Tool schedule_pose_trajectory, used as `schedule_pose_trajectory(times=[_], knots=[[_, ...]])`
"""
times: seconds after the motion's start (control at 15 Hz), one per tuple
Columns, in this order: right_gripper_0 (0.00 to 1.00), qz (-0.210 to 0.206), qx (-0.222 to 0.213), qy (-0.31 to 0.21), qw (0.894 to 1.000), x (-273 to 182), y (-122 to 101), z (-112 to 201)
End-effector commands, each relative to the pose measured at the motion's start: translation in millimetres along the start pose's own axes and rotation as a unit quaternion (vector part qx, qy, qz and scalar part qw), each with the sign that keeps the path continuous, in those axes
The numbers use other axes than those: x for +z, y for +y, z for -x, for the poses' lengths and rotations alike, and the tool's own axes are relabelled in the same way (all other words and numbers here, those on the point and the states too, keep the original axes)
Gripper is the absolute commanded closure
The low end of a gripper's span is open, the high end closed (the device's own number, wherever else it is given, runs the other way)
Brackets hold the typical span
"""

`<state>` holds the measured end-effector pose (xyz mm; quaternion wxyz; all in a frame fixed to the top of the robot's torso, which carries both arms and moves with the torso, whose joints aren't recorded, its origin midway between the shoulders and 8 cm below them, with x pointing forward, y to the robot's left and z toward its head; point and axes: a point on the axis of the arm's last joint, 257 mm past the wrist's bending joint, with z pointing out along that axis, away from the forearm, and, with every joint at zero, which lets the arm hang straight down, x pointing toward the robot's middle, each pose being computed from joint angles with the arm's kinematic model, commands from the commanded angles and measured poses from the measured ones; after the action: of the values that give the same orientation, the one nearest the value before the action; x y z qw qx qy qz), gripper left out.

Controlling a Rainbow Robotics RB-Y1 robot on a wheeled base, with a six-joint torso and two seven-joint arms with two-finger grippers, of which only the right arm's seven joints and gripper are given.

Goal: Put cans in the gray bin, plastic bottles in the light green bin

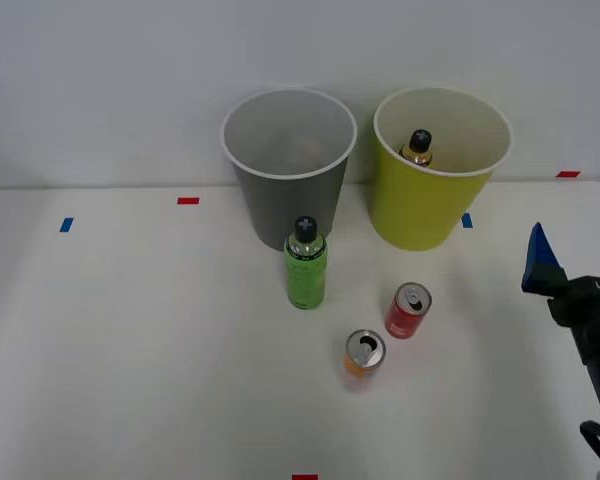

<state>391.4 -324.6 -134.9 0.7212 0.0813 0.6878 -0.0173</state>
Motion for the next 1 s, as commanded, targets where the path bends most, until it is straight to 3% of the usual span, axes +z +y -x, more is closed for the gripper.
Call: schedule_pose_trajectory(times=[0.07,0.4,0.67,1.0], knots=[[0.0,0.015,0.05,0.046,0.998,-48,4,-44],[0.0,0.017,0.077,0.056,0.995,-82,4,-60],[0.0,0.06,0.126,0.024,0.99,-99,0,-93],[0.0,0.076,0.05,0.011,0.996,-113,15,-100]])
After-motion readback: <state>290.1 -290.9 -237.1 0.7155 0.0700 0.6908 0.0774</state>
